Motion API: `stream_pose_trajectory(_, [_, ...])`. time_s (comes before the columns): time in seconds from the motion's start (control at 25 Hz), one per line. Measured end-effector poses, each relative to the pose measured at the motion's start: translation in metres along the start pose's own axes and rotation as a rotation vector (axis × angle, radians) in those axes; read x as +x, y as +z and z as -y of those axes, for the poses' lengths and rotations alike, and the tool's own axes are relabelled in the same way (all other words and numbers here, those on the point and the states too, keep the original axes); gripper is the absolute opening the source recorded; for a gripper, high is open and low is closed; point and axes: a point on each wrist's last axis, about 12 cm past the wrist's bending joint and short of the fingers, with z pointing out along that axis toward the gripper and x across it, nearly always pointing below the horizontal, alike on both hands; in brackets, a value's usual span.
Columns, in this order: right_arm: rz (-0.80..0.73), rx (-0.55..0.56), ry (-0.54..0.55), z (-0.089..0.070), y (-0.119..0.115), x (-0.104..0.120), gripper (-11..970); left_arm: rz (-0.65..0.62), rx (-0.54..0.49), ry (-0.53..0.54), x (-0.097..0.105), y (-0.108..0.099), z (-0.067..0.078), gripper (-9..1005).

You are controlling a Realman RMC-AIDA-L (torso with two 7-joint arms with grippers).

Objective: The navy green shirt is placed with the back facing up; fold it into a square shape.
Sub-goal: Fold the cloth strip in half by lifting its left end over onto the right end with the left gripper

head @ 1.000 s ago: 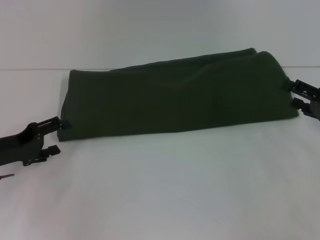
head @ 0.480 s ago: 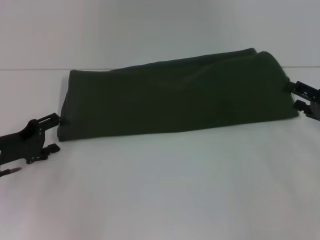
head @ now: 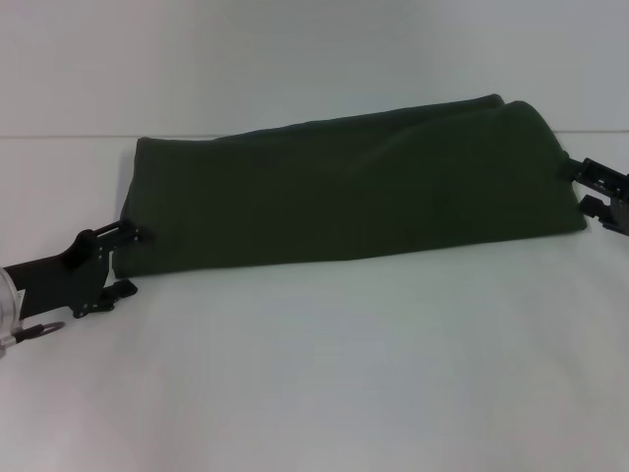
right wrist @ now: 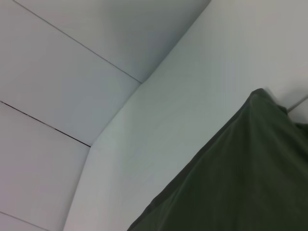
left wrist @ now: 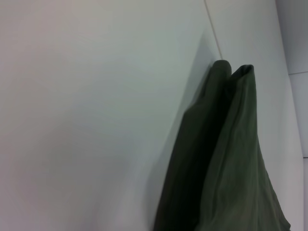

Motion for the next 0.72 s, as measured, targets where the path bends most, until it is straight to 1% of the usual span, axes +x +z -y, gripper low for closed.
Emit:
stream_pose_trajectory(0.2, [0.006,0.0,-0.002,0.0,0.0,-0.001,930,0.007,-0.003,-0.005,0.0,0.005,0.003,907])
stream_pose_trajectory(0.4, [0.008,0.003,-0.003,0.001,0.0,-0.001,930,0.035,0.013,0.018,0.001,0.014,0.01,903])
stream_pose_trajectory(0.52, [0.007,0.003,-0.003,0.001,-0.001,-0.001,930,0.06,0.081,0.062,0.001,0.016,0.019,900])
stream_pose_trajectory(0.6, [0.006,0.0,-0.003,0.0,-0.001,-0.001,930,0.06,0.168,0.099,0.004,0.014,0.024,898])
stream_pose_trajectory(0.64, [0.006,-0.001,-0.002,0.0,-0.001,-0.001,930,0.061,0.205,0.108,0.006,0.011,0.025,897])
stream_pose_trajectory(0.72, [0.007,0.0,-0.001,0.001,-0.001,0.0,930,0.062,0.217,0.099,0.009,0.008,0.02,895])
